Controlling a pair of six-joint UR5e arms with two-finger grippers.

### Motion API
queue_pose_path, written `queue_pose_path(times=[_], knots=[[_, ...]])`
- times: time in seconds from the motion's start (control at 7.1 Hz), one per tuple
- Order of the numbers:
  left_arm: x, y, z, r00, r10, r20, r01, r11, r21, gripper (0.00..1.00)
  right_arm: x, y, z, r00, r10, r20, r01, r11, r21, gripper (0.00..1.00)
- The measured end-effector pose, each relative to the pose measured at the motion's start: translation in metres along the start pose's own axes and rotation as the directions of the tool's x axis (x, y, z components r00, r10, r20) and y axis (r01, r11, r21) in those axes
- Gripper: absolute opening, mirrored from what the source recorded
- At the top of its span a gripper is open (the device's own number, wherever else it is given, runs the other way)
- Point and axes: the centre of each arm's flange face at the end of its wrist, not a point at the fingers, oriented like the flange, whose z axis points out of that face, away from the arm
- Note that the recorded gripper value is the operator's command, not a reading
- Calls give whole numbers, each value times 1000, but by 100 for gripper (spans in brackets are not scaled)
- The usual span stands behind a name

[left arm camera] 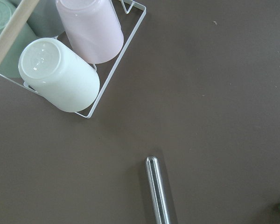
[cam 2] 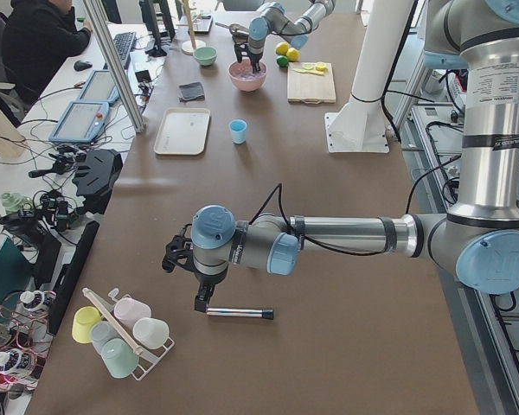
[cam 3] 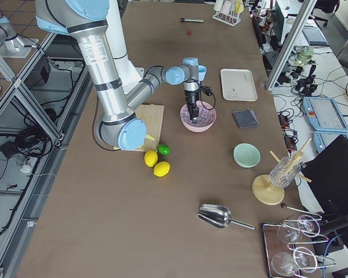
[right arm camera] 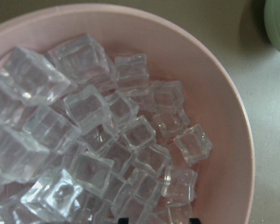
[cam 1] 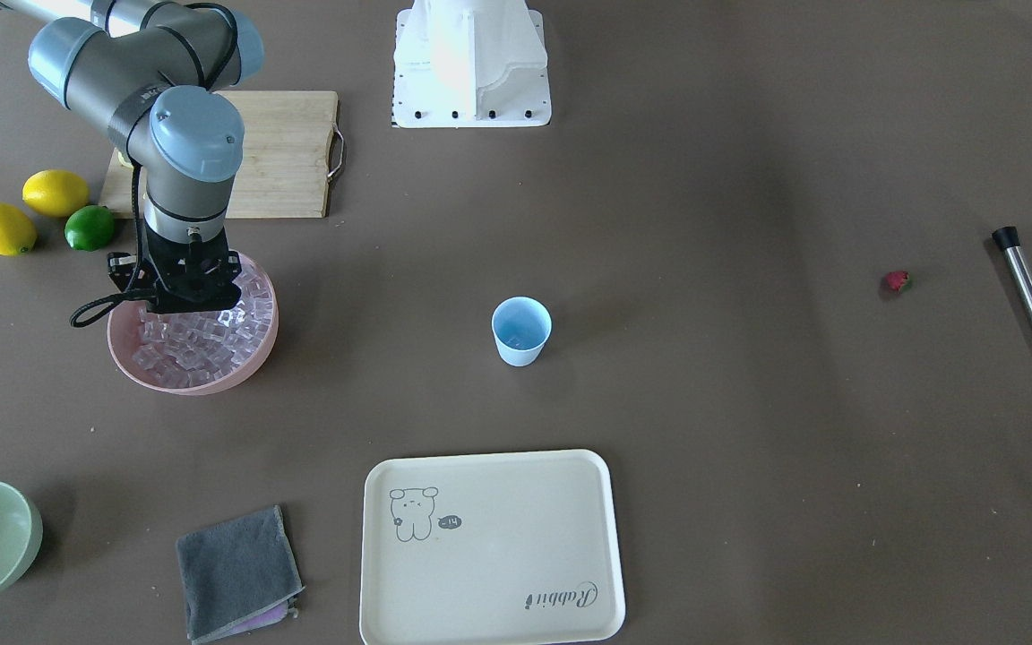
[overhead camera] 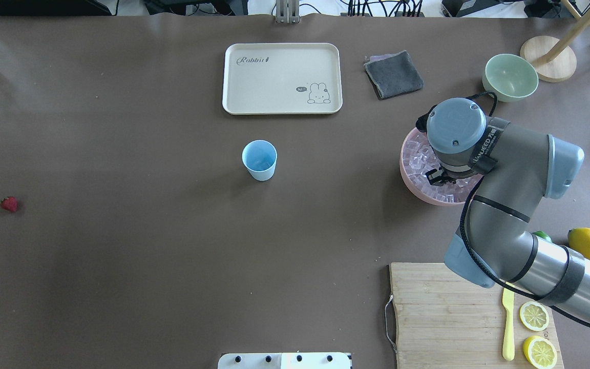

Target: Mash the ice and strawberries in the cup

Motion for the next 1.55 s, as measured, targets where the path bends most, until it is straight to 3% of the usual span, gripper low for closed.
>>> queue_pose_path(times=[0.28,0.56,0.85,0.99,1.13,1.55], knots=[[0,-1,0,1000,1,0,-1,1000,1,99,-6,4,4,1000,-11,-3,11,1000,-6,39],[-1,-1,1,1000,-1,1,1,1000,-2,99,-10,3,5,1000,-19,-3,19,1000,-8,14],[-3,0,3,1000,-3,1,3,1000,-4,99,-7,0,3,1000,-23,-3,23,1000,-5,10],[-6,1,6,1000,-2,1,2,1000,-2,99,-5,-1,1,1000,-23,-1,23,1000,-3,21],[-10,0,10,1000,4,2,-4,1000,4,99,-3,-3,-1,1000,-20,2,20,1000,0,54],[-14,1,14,1000,10,2,-10,1000,12,99,8,-10,-10,997,-78,20,77,997,14,56]])
